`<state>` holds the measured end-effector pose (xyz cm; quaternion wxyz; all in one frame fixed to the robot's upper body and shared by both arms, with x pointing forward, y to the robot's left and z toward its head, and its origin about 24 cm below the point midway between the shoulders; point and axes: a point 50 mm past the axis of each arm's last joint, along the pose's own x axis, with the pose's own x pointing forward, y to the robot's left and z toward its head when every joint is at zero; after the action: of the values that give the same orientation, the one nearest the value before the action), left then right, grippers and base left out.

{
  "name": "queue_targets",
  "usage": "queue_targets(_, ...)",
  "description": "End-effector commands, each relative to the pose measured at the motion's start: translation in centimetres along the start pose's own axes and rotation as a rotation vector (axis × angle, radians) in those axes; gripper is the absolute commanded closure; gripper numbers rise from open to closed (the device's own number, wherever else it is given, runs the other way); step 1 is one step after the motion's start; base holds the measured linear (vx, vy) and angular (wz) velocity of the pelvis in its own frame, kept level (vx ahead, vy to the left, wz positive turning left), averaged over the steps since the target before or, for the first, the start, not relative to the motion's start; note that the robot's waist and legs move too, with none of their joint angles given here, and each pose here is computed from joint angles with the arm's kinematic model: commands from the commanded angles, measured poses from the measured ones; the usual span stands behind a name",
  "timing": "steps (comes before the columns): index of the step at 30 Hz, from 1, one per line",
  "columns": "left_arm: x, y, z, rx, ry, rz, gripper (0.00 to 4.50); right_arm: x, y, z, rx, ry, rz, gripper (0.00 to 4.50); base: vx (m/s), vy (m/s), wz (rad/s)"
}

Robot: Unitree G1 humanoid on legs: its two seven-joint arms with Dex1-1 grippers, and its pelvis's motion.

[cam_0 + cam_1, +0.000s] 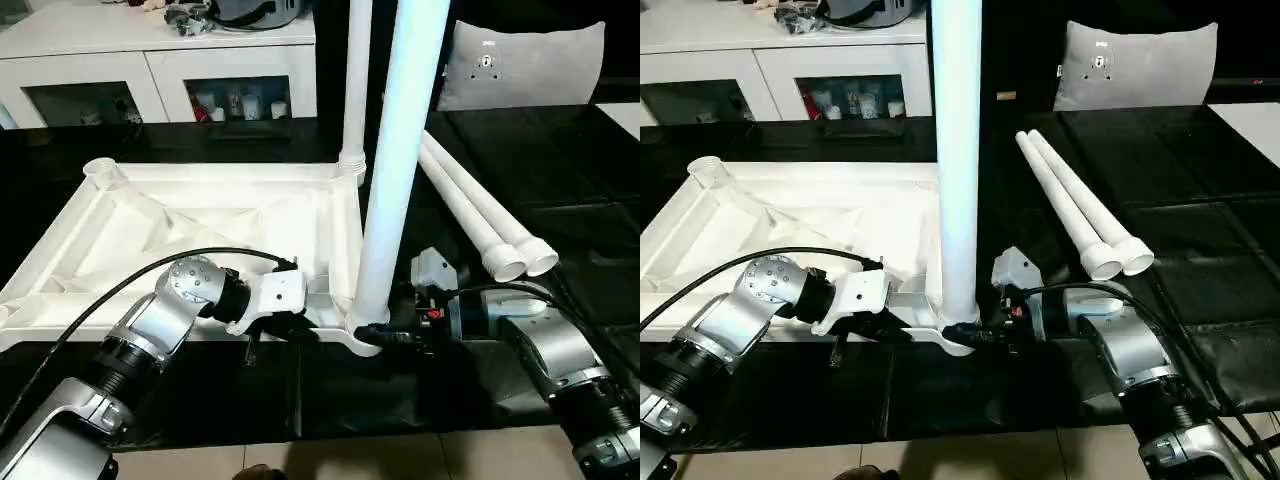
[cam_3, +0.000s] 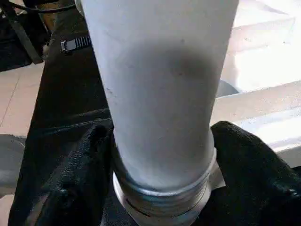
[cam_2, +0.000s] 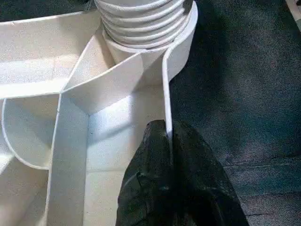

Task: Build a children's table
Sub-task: Rotate leg to tighten

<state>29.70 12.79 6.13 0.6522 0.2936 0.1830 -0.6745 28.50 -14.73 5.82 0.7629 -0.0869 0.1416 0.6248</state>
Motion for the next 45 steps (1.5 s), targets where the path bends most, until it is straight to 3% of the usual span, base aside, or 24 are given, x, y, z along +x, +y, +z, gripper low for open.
queue_targets(1,0.1,-0.3,0.4,0.056,0.023,-0.045,4.50,0.1,0.0,0.1,-0.010,0.001,0.005,1.43,0.000,0.000,0.00)
queue_targets(9,0.1,0.0,0.5,-0.015,-0.013,0.008,4.50,0.7,1.1,-0.5,0.072,-0.054,-0.008,1.80,0.000,0.000,0.00)
queue_targets(11,0.2,0.6,1.3,-0.100,-0.074,0.103,4.50,1.9,1.4,-0.8,0.141,-0.110,-0.129,1.80,0.000,0.000,0.00)
queue_targets(15,0.4,1.1,1.9,-0.151,-0.088,0.176,4.50,3.0,1.5,-1.1,0.185,-0.127,-0.210,1.81,0.000,0.000,0.00)
queue_targets(17,1.2,2.1,3.3,-0.261,-0.133,0.320,4.50,5.0,1.1,-1.3,0.275,-0.146,-0.381,1.81,0.000,0.000,0.00)
queue_targets(20,1.7,2.5,4.0,-0.297,-0.151,0.368,4.50,5.7,0.7,-1.3,0.312,-0.160,-0.450,1.81,0.000,0.000,0.00)
queue_targets(24,3.4,3.1,6.2,-0.386,-0.202,0.483,4.50,7.5,-0.6,-0.8,0.400,-0.170,-0.633,1.82,0.000,0.000,0.00)
queue_targets(30,4.3,2.9,7.4,-0.395,-0.206,0.515,4.50,8.3,-0.8,-0.9,0.379,-0.106,-0.684,1.82,0.000,0.000,0.00)
queue_targets(39,4.2,2.2,7.4,-0.382,-0.194,0.491,4.50,7.9,-0.8,-1.4,0.401,-0.097,-0.689,1.82,0.000,0.000,0.00)
queue_targets(45,3.9,1.9,7.0,-0.371,-0.187,0.491,4.50,7.0,-1.4,-1.0,0.372,-0.118,-0.714,1.82,0.000,0.000,0.00)
